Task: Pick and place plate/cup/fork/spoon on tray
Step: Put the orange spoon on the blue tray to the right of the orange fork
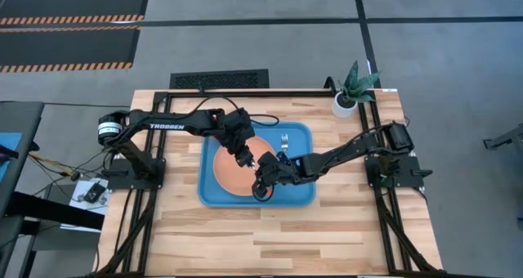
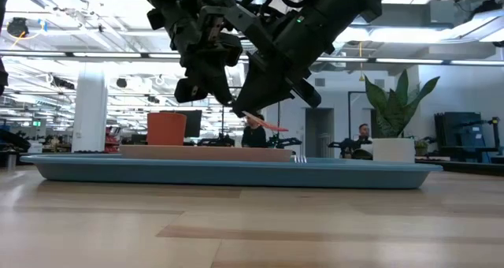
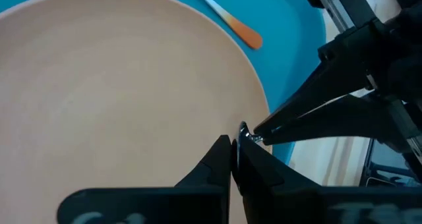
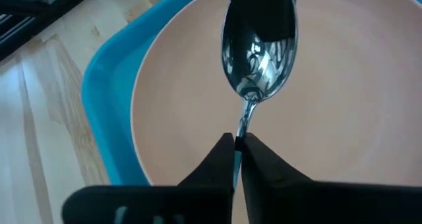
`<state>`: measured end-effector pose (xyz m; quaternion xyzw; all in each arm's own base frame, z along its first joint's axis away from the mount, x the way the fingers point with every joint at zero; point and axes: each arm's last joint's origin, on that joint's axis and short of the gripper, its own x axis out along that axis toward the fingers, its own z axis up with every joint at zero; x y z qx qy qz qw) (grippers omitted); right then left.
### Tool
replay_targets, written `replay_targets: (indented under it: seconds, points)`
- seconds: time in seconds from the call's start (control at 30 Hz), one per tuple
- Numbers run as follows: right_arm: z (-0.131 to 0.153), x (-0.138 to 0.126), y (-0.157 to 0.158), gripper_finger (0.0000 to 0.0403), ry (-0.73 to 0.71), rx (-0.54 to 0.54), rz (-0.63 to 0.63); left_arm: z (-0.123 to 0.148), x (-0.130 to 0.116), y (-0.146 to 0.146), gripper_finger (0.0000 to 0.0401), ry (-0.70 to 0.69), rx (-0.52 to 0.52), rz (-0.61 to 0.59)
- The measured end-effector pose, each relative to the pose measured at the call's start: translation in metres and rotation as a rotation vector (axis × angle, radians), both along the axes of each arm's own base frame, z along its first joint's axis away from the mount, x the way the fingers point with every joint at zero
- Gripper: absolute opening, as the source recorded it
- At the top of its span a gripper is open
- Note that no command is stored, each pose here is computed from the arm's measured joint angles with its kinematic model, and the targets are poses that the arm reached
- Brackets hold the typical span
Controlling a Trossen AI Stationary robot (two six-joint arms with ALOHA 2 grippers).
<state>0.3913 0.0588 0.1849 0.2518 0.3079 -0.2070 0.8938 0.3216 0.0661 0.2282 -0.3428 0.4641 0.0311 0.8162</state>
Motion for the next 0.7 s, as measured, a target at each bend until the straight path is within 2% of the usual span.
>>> replay_targets:
  seconds: [0.17, 0.4, 0.6, 0.7]
  points:
    - [0.000, 0.000, 0.000, 0.0021, 0.003, -0.001, 0.001, 0.000, 0.000, 0.000, 0.0011, -0.005, 0.005, -0.016]
    - [0.001, 0.000, 0.000, 0.0016, 0.000, -0.004, 0.007, 0.012, -0.006, -0.001, 0.0067, -0.060, 0.071, -0.083]
    - [0.017, -0.015, 0.001, 0.0016, 0.047, 0.008, -0.011, 0.038, -0.032, -0.008, 0.0108, -0.109, 0.299, -0.101]
    - [0.028, -0.027, 0.002, 0.0015, 0.087, -0.003, -0.038, 0.046, -0.049, -0.019, 0.0111, -0.223, 0.361, -0.101]
